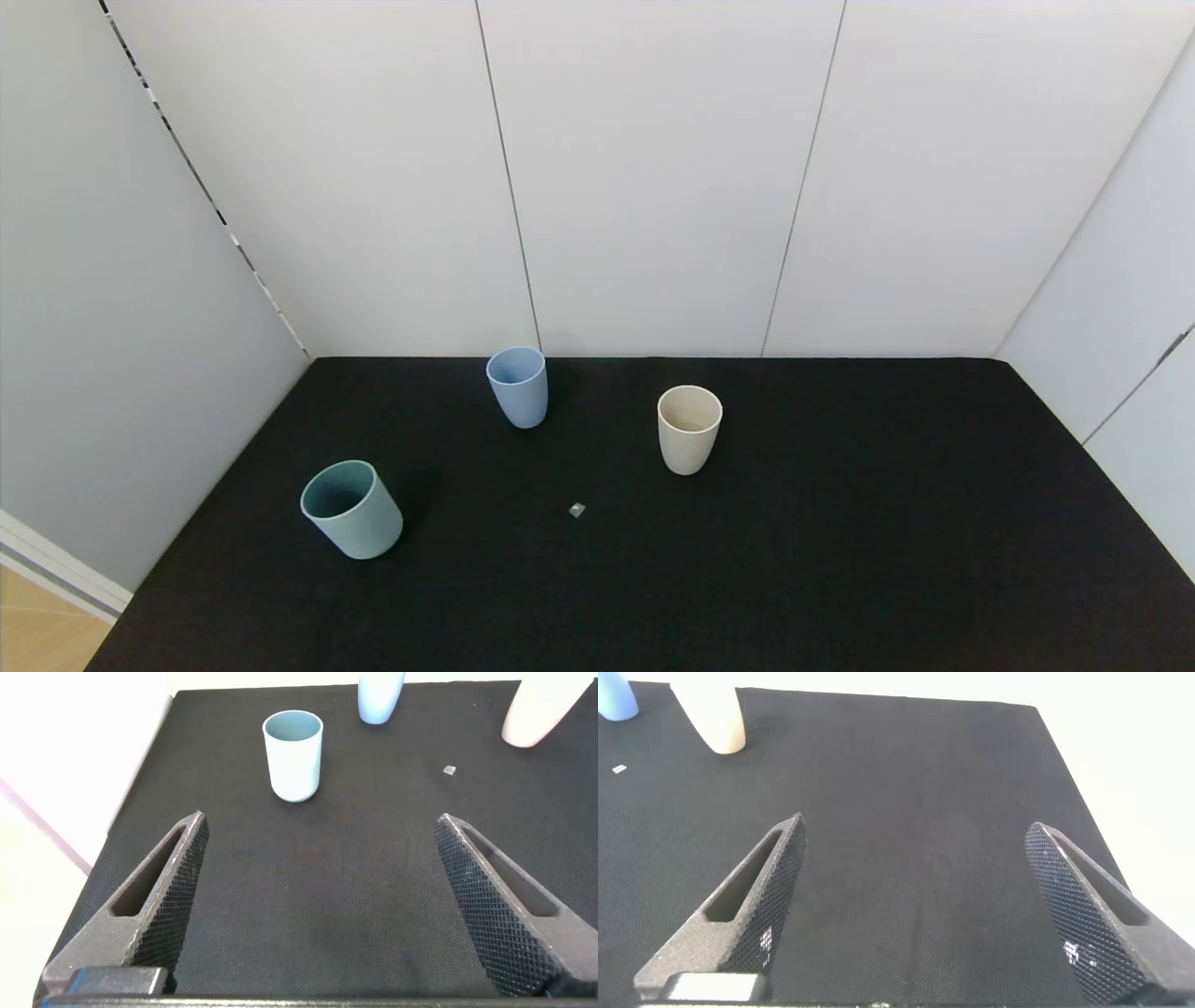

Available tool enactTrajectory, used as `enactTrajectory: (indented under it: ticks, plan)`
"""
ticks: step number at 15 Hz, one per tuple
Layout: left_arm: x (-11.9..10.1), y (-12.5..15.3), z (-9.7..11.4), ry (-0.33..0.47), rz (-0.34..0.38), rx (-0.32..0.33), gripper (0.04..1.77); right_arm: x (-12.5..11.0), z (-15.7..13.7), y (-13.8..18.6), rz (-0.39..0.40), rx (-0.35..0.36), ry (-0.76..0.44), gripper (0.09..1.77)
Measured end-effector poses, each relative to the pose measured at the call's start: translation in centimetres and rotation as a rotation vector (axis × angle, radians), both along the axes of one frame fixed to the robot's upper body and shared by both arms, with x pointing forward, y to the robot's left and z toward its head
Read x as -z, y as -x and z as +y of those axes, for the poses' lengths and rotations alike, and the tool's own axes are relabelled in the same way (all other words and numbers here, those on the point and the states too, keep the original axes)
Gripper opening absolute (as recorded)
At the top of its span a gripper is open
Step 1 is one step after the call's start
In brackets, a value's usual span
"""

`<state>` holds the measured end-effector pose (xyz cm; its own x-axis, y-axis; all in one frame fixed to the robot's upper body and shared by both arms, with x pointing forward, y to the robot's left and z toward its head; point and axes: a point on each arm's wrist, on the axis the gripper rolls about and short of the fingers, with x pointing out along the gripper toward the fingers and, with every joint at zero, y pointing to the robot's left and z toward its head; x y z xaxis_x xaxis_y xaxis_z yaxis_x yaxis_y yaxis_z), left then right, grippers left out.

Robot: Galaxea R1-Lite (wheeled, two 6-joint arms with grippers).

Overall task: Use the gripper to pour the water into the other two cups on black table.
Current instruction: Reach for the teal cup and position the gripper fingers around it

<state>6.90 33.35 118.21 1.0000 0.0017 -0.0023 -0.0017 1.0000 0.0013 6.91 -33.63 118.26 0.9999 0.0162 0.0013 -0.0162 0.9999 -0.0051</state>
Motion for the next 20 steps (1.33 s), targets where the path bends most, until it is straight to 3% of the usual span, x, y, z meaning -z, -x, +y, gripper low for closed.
enactTrajectory:
  ticks: [16, 20]
  plan:
    - [-0.1, 0.0, 0.0, -0.013, -0.007, 0.002, 1.72, 0.0, 0.0, 0.0, 0.0, 0.0, 0.0, 1.71]
    - [-2.5, 0.8, -0.1, -0.016, -0.049, 0.036, 1.72, 0.0, 0.0, 0.0, 0.0, -0.001, 0.0, 1.71]
